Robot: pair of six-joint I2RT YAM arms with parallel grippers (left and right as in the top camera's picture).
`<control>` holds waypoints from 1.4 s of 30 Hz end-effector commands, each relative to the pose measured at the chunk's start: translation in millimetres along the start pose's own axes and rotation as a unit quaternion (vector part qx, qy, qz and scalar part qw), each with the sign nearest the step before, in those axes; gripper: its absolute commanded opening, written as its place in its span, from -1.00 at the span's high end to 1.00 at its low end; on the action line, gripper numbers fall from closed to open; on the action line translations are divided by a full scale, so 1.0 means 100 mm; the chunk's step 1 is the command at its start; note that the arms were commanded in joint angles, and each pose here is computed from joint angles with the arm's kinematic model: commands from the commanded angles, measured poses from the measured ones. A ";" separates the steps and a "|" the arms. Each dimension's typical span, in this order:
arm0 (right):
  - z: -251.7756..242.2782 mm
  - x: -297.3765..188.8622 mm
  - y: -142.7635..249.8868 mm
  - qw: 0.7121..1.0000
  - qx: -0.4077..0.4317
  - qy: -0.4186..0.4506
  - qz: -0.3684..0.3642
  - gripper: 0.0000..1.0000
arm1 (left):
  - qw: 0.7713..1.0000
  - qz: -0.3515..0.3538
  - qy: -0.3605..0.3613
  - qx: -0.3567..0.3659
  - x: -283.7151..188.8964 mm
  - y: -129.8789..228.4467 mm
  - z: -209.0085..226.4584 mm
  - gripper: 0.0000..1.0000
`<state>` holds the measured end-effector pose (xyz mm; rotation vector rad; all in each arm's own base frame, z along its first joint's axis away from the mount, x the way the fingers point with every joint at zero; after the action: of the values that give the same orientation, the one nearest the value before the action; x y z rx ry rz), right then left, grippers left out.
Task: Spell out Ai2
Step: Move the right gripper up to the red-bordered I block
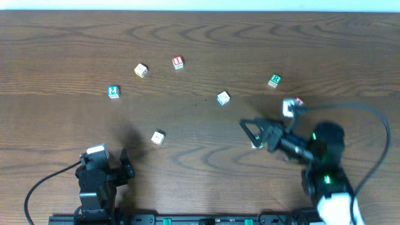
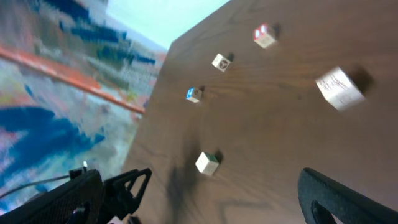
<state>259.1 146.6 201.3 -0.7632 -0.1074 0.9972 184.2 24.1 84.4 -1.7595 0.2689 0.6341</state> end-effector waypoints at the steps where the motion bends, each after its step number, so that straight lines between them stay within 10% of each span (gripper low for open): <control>1: 0.17 0.28 -0.29 0.997 -0.080 -0.001 0.010 -0.99 | 1.000 0.001 -0.007 0.000 0.01 0.02 0.03 -0.91; 29: -0.29 2.90 -1.15 0.941 -0.249 0.213 0.085 -0.99 | 1.000 0.001 -0.007 0.000 0.01 0.02 0.03 -0.91; 42: -0.79 3.57 -0.55 0.906 -0.312 0.253 0.134 -0.90 | 1.000 0.001 -0.007 0.000 0.01 0.02 0.03 -0.91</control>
<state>534.4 358.6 94.8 -1.5585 0.1439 1.0147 184.1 24.0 84.2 -1.7595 0.2698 0.6346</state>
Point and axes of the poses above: each gripper's point midway between its finger pads, its own x axis out along the fingers, its own z axis along the line the jaws close on, y = z × x, the point moved 1 cm from there along -x, back along the fingers, and after that the axes turned 6 degrees about -x, right-handed, at the moved point
